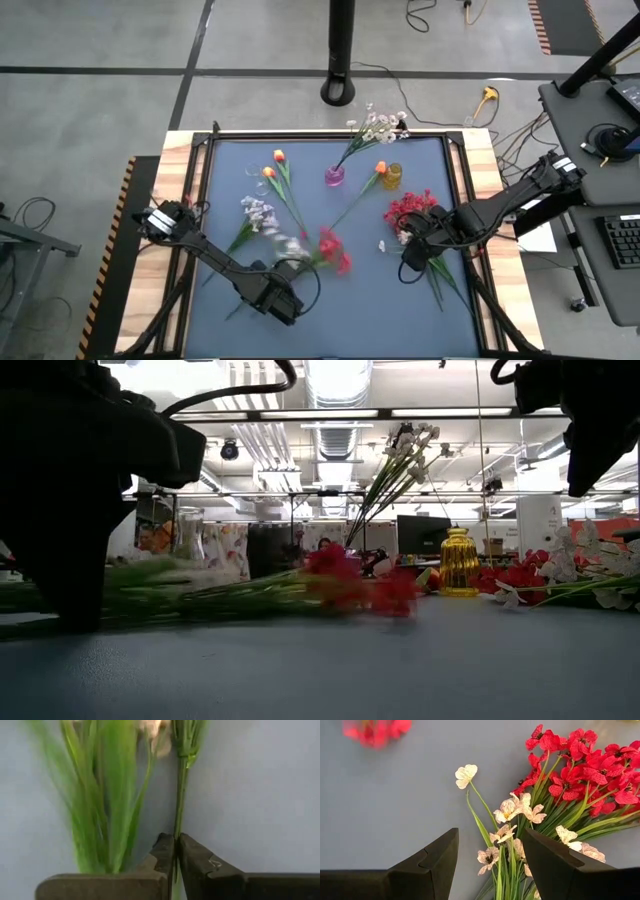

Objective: Sort flowers into vase by color
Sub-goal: Put the red flowers into the yellow vase

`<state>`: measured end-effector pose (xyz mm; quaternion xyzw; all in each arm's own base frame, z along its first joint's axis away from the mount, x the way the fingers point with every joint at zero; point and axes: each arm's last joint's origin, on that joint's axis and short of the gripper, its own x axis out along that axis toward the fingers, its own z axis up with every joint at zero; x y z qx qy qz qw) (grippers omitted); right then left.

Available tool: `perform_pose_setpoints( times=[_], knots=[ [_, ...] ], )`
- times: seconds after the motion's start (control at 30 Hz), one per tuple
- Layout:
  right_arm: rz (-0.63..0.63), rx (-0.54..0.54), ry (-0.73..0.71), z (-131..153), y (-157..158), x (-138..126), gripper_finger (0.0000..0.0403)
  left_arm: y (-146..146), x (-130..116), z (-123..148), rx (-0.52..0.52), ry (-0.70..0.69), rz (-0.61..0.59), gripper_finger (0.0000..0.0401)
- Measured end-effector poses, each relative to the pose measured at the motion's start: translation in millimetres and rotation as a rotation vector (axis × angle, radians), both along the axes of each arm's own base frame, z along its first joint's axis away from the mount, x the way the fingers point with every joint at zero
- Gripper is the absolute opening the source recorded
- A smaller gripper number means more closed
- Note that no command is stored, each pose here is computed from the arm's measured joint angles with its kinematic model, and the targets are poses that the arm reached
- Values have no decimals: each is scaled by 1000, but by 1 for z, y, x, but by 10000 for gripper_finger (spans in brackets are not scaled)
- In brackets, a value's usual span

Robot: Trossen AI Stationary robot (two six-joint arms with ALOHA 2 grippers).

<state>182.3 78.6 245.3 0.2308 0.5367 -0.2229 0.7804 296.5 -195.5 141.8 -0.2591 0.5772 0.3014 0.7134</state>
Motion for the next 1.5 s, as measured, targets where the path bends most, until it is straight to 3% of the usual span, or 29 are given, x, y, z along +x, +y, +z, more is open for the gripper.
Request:
perform_pose_setpoints(
  times=[0.27,0.6,0.77,0.9,1.07,1.23,1.5],
  knots=[
    [0,9,-16,0,1,1,211,5,-8,13,22,40,-23,2],
    [-2,10,-16,0,1,1,211,11,-25,65,-50,-43,-98,2],
    [6,4,-16,0,1,1,211,17,-48,91,-43,-29,-78,1],
    [24,-7,-17,1,1,2,211,17,-62,112,-19,-115,-103,1],
    [37,-56,-43,1,0,3,211,19,-69,140,26,-328,-212,1],
    [72,-79,-106,3,1,8,211,26,-69,165,162,-533,-332,1],
    [202,-241,-314,9,11,22,211,19,-49,199,392,-815,-767,1]
  ],
)
